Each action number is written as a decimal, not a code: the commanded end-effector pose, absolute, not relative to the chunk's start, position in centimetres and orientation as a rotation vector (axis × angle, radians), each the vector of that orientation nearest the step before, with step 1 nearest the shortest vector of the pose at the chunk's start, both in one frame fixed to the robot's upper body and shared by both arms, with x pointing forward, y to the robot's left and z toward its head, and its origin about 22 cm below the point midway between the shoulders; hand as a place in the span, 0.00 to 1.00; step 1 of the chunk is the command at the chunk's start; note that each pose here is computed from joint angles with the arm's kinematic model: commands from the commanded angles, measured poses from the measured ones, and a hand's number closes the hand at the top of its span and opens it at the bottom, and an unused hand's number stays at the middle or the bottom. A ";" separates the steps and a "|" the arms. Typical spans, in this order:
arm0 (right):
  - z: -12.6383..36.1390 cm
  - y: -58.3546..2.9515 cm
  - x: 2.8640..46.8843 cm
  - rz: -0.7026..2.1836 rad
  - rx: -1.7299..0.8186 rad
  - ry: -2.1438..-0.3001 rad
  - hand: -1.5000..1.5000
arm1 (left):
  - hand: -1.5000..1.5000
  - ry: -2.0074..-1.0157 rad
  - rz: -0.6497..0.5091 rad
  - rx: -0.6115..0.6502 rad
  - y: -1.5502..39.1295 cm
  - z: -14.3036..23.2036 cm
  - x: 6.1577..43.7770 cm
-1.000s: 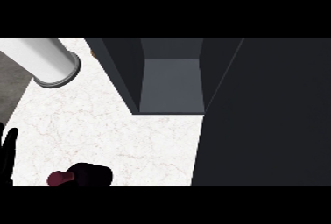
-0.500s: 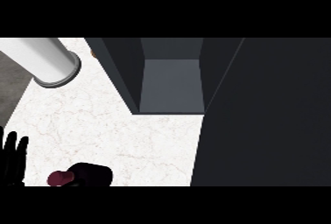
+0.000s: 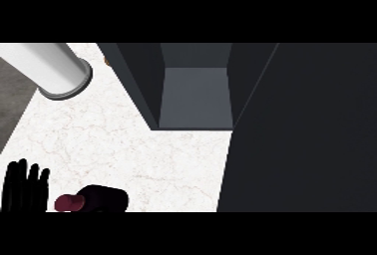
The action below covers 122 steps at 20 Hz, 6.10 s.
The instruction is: Pick up the wine, place it into the cabinet and close the cabinet
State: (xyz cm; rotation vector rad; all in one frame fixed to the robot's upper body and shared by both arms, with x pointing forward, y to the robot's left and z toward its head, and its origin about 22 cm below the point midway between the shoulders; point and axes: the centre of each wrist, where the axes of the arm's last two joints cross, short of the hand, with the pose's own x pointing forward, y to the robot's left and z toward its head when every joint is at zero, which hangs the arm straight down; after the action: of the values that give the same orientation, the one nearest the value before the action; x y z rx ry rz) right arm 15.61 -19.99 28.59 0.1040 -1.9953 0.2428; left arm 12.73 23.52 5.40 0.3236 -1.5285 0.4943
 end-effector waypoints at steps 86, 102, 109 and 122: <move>28.5 -20.6 15.8 0.248 0.183 -1.983 0.00 | 1.00 -1.945 0.049 -0.346 11.0 7.5 27.1; 28.7 -21.6 14.3 0.275 0.193 -1.986 0.00 | 1.00 -1.942 0.080 -0.170 7.3 12.8 34.5; 28.3 -21.0 14.9 0.253 0.193 -1.978 0.00 | 1.00 -1.987 -0.031 -0.048 6.8 10.5 35.7; 29.3 -21.3 15.4 0.267 0.199 -1.993 0.00 | 1.00 -1.952 -0.023 0.001 6.9 6.2 36.7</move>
State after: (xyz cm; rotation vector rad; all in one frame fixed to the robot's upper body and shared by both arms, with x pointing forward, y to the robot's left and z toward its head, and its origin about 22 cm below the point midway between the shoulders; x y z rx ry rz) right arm 16.92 -21.00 29.10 0.1151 -1.9751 0.2258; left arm 36.43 7.07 7.77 -0.0141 -1.9596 -0.0453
